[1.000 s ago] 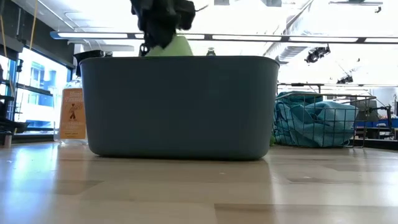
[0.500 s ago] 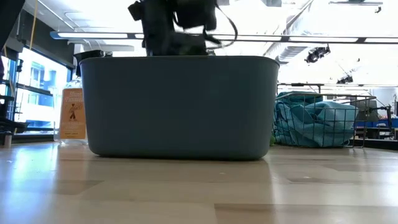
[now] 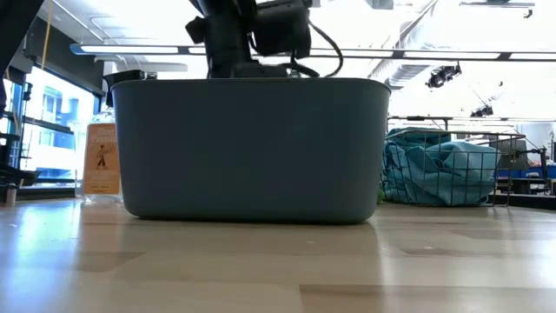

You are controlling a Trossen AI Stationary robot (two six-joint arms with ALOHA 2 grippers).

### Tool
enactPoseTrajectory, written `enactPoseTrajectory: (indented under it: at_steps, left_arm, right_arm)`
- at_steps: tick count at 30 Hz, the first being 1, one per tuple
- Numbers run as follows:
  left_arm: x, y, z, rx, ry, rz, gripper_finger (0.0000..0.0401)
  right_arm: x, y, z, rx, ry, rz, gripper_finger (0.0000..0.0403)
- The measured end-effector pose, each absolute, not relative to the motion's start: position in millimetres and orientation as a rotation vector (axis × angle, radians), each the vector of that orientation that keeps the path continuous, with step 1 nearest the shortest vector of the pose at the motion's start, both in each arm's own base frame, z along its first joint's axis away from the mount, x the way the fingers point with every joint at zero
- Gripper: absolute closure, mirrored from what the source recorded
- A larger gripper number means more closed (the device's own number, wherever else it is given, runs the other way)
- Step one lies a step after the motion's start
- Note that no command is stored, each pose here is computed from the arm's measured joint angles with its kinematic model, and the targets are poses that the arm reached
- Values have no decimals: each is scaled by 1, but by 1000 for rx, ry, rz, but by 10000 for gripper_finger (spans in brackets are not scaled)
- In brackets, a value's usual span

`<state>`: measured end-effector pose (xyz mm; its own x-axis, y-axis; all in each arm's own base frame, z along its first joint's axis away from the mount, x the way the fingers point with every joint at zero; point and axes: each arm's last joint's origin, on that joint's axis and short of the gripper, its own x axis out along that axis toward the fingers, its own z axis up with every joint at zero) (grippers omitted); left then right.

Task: Sort microfiber towel by color & place in baskets
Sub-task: Put the green microfiber cloth into the transparent bin

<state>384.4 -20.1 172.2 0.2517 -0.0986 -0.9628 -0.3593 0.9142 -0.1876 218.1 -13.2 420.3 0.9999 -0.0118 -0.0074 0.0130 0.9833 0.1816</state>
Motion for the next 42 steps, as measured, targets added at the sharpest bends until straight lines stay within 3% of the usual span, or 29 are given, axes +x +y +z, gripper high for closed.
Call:
enactPoseTrajectory:
  at_steps: [7,13,31,42]
  left_arm:
    - [379,-20,192,-346,1271,123,222]
    - [375,-17,204,-344,1248,116,179]
    - [373,-13,209,-383,1250,71,168]
    - [353,0,251,-447,1172,-22,168]
  right_arm:
    - [218,-13,419,183,18,-14,229]
    - [218,-13,419,183,23,-14,229]
    - [218,-13,417,207,37,-15,229]
    - [218,-13,417,207,37,-15,229]
